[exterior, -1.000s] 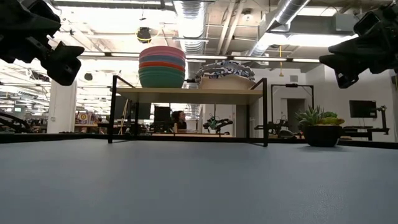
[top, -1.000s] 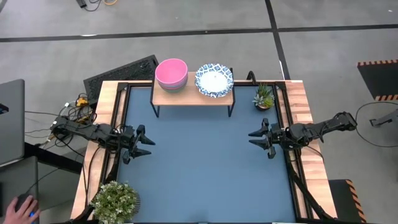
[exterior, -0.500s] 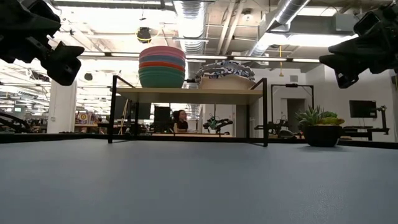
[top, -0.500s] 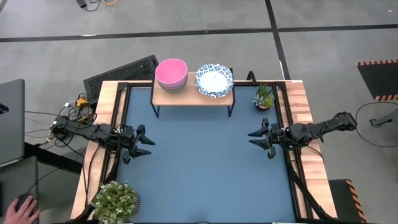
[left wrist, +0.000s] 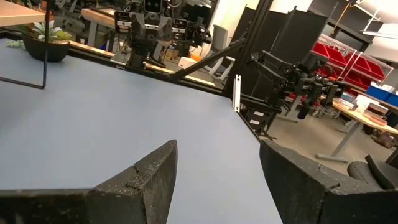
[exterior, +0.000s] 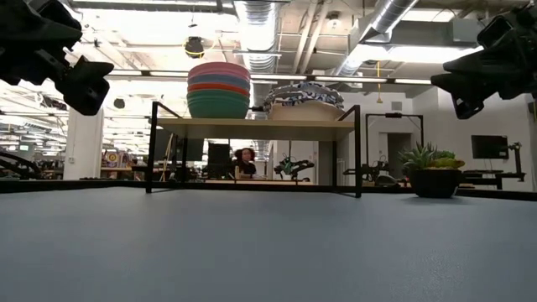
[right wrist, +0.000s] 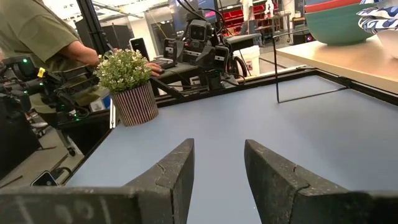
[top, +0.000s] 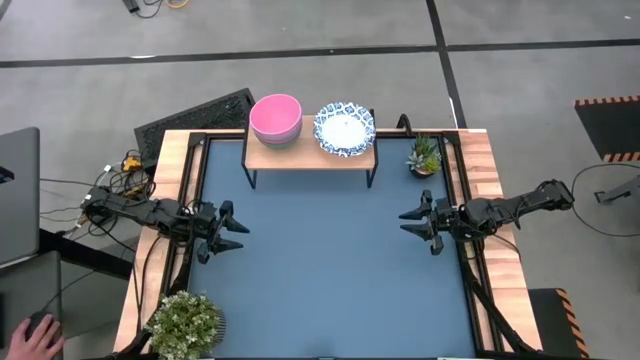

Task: Place and stack bowls onto a shelf
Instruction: Return to Home Position

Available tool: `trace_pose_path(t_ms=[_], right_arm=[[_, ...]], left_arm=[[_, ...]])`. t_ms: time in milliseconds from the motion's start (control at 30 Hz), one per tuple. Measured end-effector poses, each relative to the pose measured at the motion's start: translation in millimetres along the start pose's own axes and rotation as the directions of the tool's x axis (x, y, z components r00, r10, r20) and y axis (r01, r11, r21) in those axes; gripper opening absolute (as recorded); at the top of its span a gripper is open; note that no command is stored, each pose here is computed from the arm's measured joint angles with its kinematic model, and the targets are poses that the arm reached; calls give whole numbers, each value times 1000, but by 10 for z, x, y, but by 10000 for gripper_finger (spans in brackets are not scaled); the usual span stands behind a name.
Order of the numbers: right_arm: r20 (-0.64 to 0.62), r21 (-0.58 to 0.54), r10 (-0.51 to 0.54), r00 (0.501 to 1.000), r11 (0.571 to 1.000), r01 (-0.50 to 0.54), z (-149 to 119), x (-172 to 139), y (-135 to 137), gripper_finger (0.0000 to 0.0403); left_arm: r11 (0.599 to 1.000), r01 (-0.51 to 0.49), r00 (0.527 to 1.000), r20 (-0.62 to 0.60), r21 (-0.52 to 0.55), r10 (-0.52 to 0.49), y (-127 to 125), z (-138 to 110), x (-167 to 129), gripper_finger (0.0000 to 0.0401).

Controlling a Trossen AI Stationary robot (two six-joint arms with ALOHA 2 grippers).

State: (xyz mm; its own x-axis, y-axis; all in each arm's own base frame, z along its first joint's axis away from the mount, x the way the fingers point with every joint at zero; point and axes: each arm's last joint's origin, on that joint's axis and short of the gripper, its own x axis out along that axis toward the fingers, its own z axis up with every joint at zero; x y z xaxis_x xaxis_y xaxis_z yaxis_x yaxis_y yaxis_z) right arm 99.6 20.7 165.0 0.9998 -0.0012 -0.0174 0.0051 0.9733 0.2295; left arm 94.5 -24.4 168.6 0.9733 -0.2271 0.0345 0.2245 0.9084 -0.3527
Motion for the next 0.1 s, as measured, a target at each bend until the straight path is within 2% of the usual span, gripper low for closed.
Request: trace_pose_path(t_ms=[100], right_arm=[[0, 0, 0, 1000, 1000, 0, 0, 0, 0, 166]], left_arm=[[1000, 0, 1000, 0, 0, 0, 0, 1, 0, 214]])
